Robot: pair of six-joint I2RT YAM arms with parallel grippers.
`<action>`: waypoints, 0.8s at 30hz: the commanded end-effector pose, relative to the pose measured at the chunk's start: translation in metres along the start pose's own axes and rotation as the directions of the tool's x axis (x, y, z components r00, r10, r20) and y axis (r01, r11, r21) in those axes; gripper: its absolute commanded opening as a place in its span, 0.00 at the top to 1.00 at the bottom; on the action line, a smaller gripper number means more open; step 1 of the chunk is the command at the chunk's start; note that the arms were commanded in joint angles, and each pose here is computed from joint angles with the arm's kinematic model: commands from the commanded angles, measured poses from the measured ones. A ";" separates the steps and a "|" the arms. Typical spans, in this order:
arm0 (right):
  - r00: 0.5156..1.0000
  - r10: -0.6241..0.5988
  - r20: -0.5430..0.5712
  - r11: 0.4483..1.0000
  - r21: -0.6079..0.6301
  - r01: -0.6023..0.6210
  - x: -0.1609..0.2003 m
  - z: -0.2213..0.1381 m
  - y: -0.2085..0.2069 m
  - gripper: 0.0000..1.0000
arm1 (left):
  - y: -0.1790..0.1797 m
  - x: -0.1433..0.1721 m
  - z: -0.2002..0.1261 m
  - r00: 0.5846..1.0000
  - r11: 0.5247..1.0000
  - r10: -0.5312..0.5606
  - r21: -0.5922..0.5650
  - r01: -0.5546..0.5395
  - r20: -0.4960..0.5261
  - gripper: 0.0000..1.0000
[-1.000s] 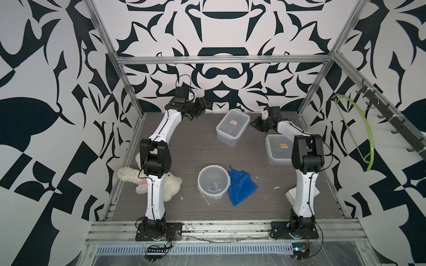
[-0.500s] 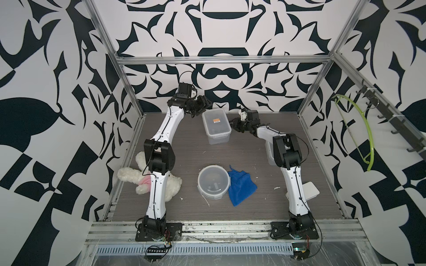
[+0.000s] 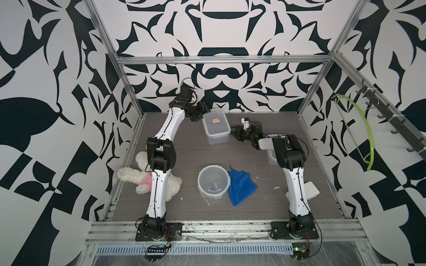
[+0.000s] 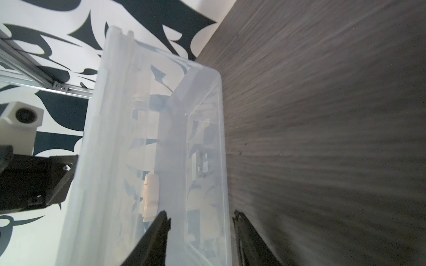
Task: Wipe the insides of the lunch boxes
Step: Adjust the lunch box at the center of the board.
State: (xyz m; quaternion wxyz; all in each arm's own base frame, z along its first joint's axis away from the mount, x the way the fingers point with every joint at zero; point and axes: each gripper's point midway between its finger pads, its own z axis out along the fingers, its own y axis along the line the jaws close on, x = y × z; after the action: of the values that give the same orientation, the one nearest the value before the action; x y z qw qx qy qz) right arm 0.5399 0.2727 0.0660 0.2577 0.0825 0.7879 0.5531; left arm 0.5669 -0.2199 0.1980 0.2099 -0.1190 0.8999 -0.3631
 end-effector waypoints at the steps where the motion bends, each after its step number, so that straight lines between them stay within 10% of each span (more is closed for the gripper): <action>1: 0.991 -0.134 -0.021 0.983 -0.133 0.130 0.025 0.008 0.072 0.53 | 0.001 -0.008 -0.009 1.000 1.000 0.019 -0.022 -0.019 0.022 0.33; 9: 0.997 -0.072 0.041 0.993 -0.096 0.076 0.020 -0.012 0.042 0.55 | 0.014 0.000 -0.001 1.000 0.999 -0.003 -0.052 0.002 -0.017 0.36; 24: 0.990 -0.108 0.086 0.916 -0.378 0.133 0.024 0.022 0.113 0.40 | 0.056 0.040 -0.003 0.990 0.988 -0.010 -0.156 -0.013 -0.140 0.47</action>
State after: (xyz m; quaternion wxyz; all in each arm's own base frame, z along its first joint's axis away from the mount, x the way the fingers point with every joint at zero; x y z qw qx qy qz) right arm 0.5207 0.3184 0.1075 0.3019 0.0489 0.7019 0.6433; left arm 0.5411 -0.2035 0.1570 0.1561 -0.1100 0.9280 -0.3200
